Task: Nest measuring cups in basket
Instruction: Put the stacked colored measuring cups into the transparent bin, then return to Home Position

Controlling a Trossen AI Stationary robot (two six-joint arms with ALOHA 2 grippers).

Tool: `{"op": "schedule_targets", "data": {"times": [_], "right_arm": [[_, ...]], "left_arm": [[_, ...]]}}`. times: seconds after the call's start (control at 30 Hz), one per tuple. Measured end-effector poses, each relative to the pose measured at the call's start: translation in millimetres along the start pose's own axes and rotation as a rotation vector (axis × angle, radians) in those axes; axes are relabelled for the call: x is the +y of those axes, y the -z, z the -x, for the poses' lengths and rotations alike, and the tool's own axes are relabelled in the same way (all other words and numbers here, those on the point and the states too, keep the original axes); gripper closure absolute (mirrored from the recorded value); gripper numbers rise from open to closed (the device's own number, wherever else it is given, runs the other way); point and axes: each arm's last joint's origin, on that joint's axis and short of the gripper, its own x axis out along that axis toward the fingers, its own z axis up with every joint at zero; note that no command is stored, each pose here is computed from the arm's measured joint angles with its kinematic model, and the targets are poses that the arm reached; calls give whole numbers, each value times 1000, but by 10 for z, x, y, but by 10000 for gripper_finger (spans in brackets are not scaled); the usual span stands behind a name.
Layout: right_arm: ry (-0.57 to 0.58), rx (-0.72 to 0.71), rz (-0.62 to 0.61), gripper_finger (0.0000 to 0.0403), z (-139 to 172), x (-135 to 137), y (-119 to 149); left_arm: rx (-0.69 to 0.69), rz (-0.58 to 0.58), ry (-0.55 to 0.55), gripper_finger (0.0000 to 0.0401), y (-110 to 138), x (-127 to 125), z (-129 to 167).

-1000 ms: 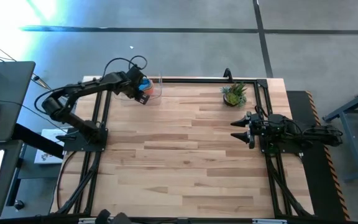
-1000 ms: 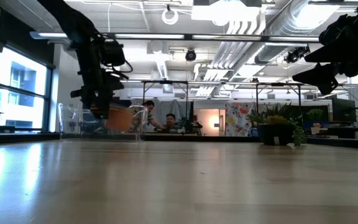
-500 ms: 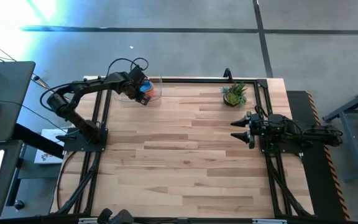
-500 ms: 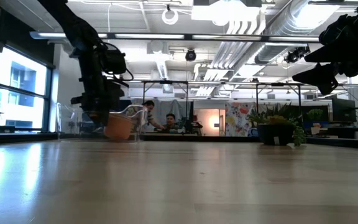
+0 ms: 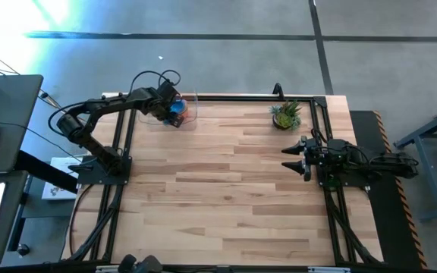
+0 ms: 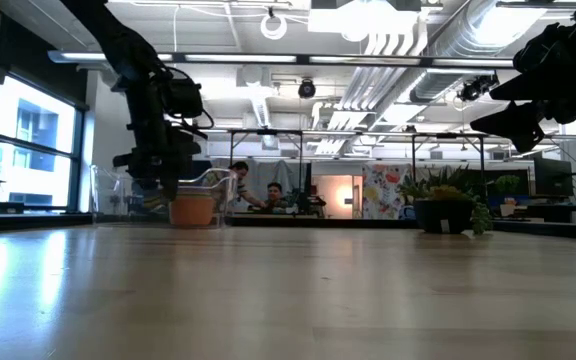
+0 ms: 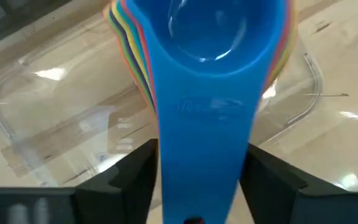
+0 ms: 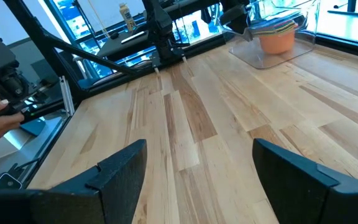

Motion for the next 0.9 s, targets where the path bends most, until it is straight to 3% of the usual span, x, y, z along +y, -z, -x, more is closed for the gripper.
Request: {"op": "schedule_targets", "data": {"times": [0.23, 0.47, 0.63, 0.77, 0.9], "right_arm": [[0, 0, 0, 119, 0, 0, 0], [0, 0, 0, 119, 0, 0, 0], [0, 0, 0, 119, 0, 0, 0], [0, 0, 0, 119, 0, 0, 0], [0, 0, 0, 119, 0, 0, 0]], "left_arm": [[-48, -69, 7, 143, 15, 11, 174], [-183, -110, 49, 132, 65, 31, 570], [-314, -149, 236, 134, 166, -22, 956], [-476, -285, 434, 135, 294, -179, 1231], [-612, -307, 518, 135, 527, -299, 1315]]}}
